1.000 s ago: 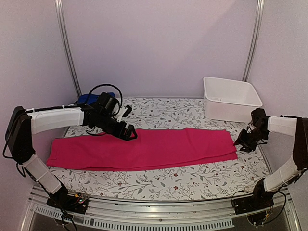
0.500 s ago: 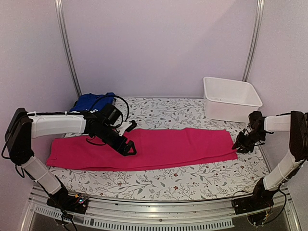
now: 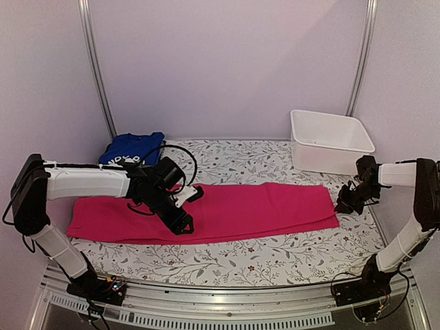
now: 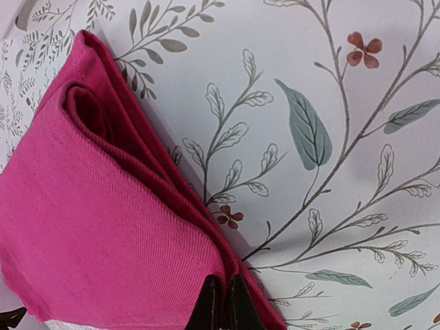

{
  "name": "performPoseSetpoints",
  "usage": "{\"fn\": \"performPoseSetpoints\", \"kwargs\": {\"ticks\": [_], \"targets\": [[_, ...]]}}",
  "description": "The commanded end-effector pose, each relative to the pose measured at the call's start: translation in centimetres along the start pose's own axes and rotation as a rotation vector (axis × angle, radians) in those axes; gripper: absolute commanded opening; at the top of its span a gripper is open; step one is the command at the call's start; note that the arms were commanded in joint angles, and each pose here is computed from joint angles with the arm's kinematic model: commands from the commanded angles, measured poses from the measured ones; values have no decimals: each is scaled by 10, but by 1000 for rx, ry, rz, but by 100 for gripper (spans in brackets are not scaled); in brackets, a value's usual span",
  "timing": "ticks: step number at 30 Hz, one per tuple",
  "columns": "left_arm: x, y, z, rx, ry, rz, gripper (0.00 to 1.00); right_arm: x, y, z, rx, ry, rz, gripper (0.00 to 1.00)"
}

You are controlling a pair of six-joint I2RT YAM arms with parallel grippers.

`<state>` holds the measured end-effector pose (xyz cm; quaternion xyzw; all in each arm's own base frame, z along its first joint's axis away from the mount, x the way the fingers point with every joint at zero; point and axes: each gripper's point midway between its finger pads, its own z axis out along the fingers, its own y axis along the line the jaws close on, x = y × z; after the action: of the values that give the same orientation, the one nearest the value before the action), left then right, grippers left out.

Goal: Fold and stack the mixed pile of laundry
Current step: Smooth out the rectangle-folded trousers at the center of the board.

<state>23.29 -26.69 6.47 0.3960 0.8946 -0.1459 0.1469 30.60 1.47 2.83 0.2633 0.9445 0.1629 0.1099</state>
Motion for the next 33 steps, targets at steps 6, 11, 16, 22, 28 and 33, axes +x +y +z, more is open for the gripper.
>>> {"fn": "performPoseSetpoints", "kwargs": {"ticks": [6, 11, 16, 22, 28, 33], "targets": [[-14, -30, 14, -18, -24, 261, 60, -11, 12, -19, -29, -44, -17, 0], [-21, -38, 29, -22, -13, 331, 52, -10, 13, -20, -35, -39, -16, 0], [-28, -42, 46, -9, 3, 373, 46, -8, 13, -19, -35, -34, -15, 0], [-34, -50, 54, 11, 12, 426, 45, -8, 14, -20, -41, -33, -14, 0], [-25, -51, 61, 9, 42, 447, 50, -8, 14, -19, -42, -28, -18, 0], [-20, -46, 68, -19, 74, 460, 50, -7, 14, -17, -42, -23, -18, 0]]}}
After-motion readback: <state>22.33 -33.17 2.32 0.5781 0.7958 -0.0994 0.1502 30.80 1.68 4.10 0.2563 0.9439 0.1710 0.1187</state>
